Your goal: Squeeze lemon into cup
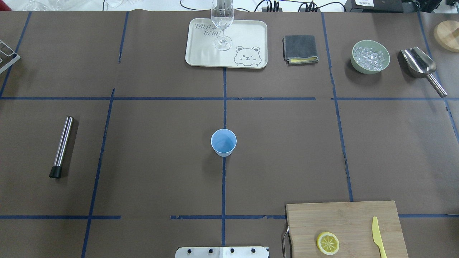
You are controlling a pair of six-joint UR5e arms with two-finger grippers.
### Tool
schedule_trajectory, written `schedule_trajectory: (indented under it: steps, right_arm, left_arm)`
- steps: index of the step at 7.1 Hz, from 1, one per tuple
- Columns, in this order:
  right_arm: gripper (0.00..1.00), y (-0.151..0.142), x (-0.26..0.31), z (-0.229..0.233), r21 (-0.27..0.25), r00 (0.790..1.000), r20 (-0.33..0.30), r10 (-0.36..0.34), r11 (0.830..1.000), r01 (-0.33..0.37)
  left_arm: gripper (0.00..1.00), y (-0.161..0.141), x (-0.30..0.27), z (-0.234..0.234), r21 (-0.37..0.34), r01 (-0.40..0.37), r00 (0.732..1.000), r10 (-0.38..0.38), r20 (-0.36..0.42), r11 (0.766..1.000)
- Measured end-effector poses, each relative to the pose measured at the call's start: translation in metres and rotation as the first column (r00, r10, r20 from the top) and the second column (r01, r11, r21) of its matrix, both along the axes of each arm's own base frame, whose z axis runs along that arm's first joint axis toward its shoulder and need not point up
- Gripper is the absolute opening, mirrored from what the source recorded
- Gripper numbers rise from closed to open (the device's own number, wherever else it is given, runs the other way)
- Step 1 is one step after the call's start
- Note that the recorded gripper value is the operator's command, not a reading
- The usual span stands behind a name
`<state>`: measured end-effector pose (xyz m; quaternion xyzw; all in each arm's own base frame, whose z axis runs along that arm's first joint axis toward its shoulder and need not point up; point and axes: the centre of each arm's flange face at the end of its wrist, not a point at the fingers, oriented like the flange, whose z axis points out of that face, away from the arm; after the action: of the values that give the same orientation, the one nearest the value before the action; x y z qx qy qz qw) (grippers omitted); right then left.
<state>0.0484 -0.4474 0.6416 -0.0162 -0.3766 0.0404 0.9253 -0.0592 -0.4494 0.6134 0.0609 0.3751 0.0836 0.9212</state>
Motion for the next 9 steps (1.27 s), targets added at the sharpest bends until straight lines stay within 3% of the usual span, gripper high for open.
schedule_trajectory:
  steps: [6,9]
  right_arm:
    - [1.0,-0.0018,-0.0006,-0.0018,0.002,1.0,0.01,0.001,1.0,-0.001]
    - [1.0,0.0041,-0.0009,0.0016,-0.008,1.0,0.017,0.002,1.0,-0.002]
  left_arm:
    - [1.0,0.0004,0.0016,-0.001,0.005,-0.004,1.0,0.004,-0.009,1.0]
    - [1.0,0.0013,0.0049,-0.0062,0.003,-0.003,0.998,0.003,-0.069,1.0]
